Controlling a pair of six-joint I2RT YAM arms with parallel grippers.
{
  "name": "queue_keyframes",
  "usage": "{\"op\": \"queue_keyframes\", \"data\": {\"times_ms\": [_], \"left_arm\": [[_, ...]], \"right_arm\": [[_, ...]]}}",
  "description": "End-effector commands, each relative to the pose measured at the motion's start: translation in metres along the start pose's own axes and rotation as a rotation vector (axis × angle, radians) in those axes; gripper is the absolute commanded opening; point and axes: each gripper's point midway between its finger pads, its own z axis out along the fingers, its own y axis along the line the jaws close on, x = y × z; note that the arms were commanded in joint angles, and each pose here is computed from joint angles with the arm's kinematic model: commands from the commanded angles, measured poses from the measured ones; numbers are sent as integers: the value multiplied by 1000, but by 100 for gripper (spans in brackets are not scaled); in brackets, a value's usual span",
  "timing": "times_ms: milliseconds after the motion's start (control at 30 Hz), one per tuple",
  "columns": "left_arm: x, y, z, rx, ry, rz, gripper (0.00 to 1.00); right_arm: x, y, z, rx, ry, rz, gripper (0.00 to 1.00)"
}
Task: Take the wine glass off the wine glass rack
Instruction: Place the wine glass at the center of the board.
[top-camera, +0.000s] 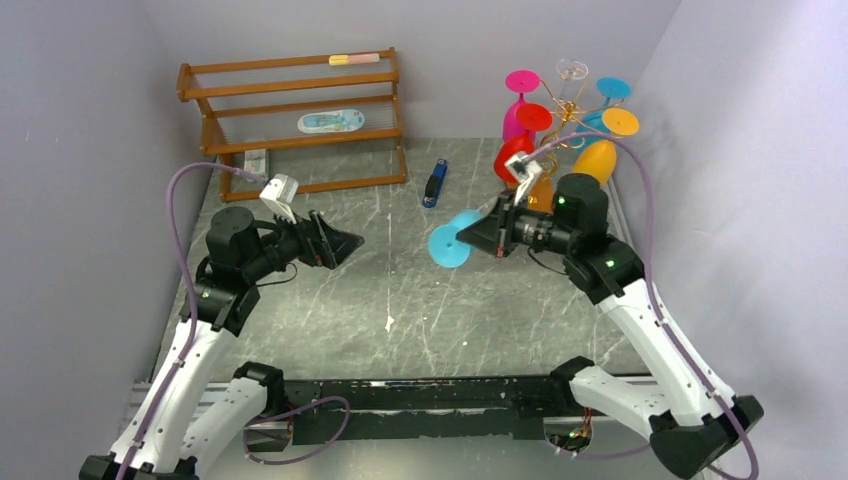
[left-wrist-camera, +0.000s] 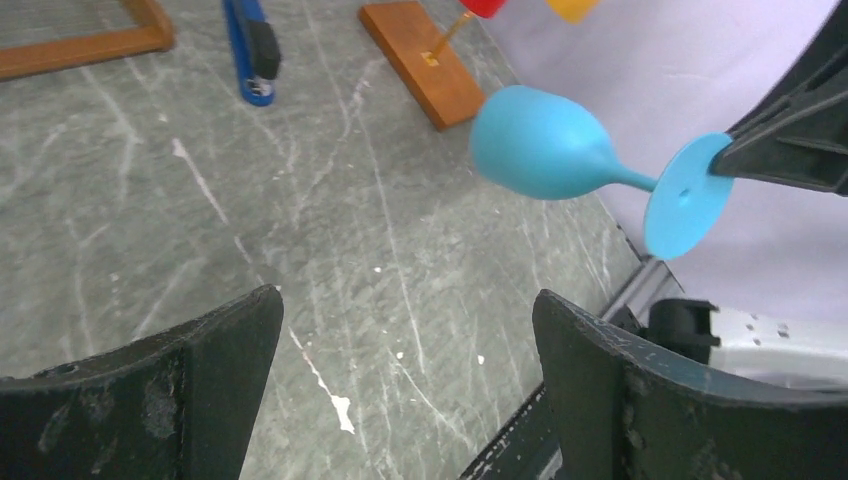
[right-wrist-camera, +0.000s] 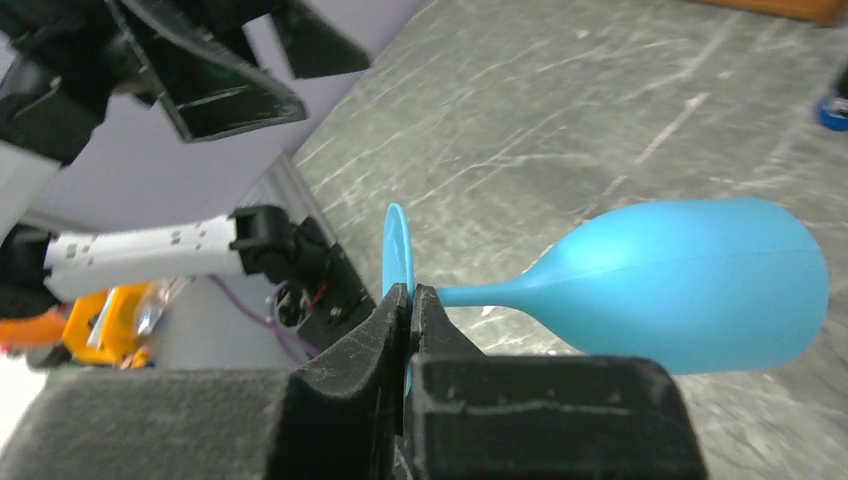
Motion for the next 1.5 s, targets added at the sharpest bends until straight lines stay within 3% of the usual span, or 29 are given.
{"op": "queue_keyframes", "data": {"times_ms": [0, 200, 533, 633, 667, 1000, 1200, 1400, 1467], "left_arm": [[9, -31, 6, 221, 43, 17, 100], [29, -45, 5, 365, 92, -23, 100], [52, -69, -15, 530, 141, -37, 100], [50, -71, -15, 549, 128, -55, 68], [49, -72, -15, 558, 122, -64, 64], [35, -85, -14, 630, 59, -139, 53], [34, -86, -13, 649, 57, -156, 37], [33, -81, -7, 605, 67, -131, 6], [33, -78, -5, 583, 72, -115, 5]], "right_arm": [[-2, 29, 32, -54, 9, -119, 0], [11, 64, 82, -92, 16, -199, 0], [4, 80, 101, -211, -116, -51, 0], [5, 85, 103, -239, -100, -41, 0], [6, 88, 103, -260, -97, -34, 0], [14, 88, 106, -297, -106, 27, 0], [17, 82, 103, -284, -110, 43, 0], [16, 76, 99, -290, -112, 67, 0], [17, 74, 97, -295, -108, 64, 1]]}}
